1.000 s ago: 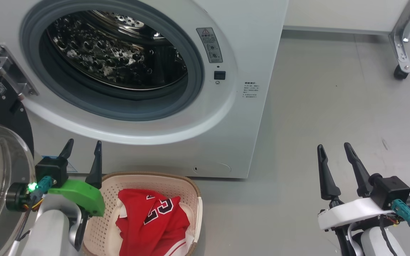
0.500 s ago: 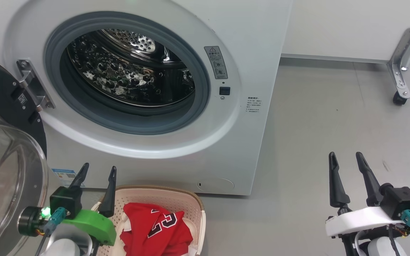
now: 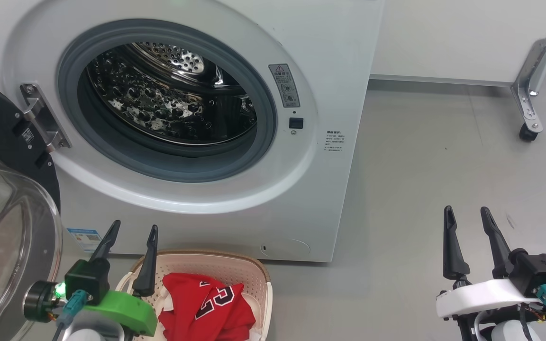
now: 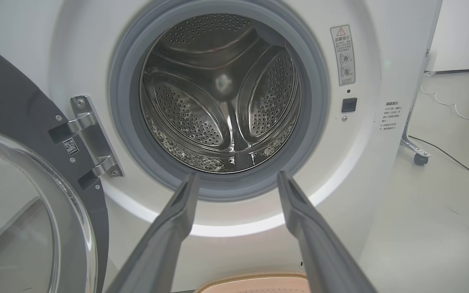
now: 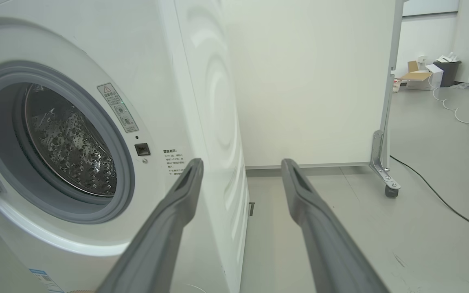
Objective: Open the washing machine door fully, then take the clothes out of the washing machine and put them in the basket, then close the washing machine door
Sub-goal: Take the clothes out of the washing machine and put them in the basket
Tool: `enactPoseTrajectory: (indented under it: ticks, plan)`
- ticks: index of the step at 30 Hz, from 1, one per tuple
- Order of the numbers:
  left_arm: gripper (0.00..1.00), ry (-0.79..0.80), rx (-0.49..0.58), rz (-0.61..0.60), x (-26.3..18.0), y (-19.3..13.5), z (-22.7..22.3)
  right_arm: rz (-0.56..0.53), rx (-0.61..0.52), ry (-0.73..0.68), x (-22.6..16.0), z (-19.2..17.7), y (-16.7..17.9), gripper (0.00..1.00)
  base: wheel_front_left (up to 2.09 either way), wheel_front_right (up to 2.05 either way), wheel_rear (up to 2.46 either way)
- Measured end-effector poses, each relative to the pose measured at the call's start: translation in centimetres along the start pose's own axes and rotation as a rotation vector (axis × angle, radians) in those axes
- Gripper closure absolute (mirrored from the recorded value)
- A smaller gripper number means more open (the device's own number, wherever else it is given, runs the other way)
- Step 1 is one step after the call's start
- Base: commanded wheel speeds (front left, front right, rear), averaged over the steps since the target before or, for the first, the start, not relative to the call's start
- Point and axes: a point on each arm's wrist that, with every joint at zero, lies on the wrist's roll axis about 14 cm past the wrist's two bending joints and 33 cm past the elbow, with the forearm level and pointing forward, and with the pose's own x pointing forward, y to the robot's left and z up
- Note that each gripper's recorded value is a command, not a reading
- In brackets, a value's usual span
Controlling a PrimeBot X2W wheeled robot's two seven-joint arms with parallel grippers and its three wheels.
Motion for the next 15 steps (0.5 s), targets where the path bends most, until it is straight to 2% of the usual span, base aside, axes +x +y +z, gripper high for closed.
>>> enactPoseTrajectory:
  ticks: [15]
  plan:
    - [0.0, 0.004, -0.006, 0.004, -0.88, -0.07, -0.3, -0.001, 0.002, 0.01, -0.31, -0.31, 0.0, 0.0, 0.0, 0.0, 0.0]
